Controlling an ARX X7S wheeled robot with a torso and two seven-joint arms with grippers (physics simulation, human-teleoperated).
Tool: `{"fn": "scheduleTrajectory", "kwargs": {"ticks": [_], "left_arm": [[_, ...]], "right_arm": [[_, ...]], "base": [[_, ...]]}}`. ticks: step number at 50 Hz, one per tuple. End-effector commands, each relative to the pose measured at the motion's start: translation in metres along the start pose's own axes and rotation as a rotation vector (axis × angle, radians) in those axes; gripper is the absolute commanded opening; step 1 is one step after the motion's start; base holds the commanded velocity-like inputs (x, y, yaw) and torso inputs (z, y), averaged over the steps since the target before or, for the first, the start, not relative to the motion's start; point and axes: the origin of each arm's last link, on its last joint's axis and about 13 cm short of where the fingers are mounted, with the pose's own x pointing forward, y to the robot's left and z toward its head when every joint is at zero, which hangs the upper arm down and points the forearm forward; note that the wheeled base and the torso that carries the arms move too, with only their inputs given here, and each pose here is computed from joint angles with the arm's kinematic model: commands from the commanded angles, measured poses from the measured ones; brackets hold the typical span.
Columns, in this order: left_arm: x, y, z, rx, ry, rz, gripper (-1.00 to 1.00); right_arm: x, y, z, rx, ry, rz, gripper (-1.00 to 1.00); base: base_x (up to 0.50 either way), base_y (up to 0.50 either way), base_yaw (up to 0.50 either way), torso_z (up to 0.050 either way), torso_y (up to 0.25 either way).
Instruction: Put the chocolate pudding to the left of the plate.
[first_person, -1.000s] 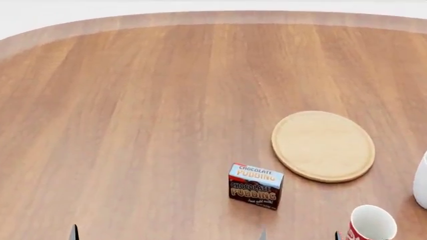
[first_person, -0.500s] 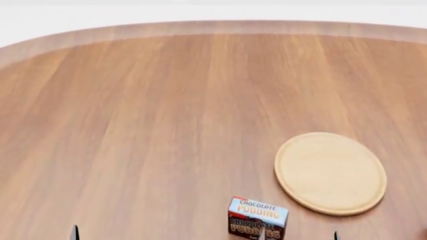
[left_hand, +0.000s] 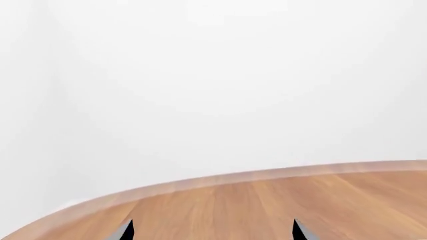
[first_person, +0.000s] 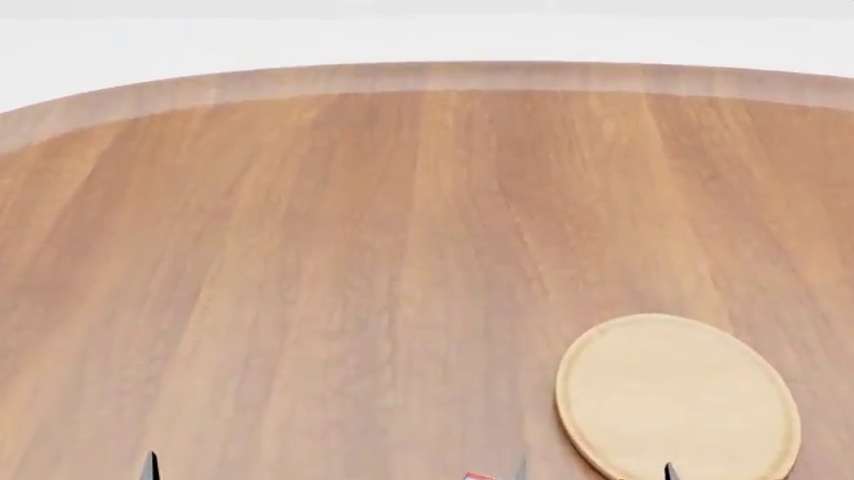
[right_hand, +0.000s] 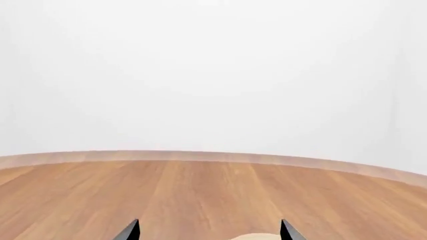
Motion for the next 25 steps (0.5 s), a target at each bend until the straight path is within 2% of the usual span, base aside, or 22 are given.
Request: {"fn": "scheduleTrajectory", "kwargs": {"ticks": [1, 25], "left_arm": [[-0.0005, -0.0004, 0.0007, 0.000, -0.001, -0.002, 1.00], [-0.0002, -0.0002, 0.0012, 0.000, 0.000, -0.003, 1.00]], "right_arm": [[0.0001, 0.0000, 0.0002, 0.001, 0.000, 0.003, 1.00], [0.0005, 0.0001, -0.0008, -0.002, 0.001, 0.001, 1.00]], "base": [[0.27, 0.00, 0.00, 0.000, 0.000], [0.27, 0.00, 0.00, 0.000, 0.001]]}}
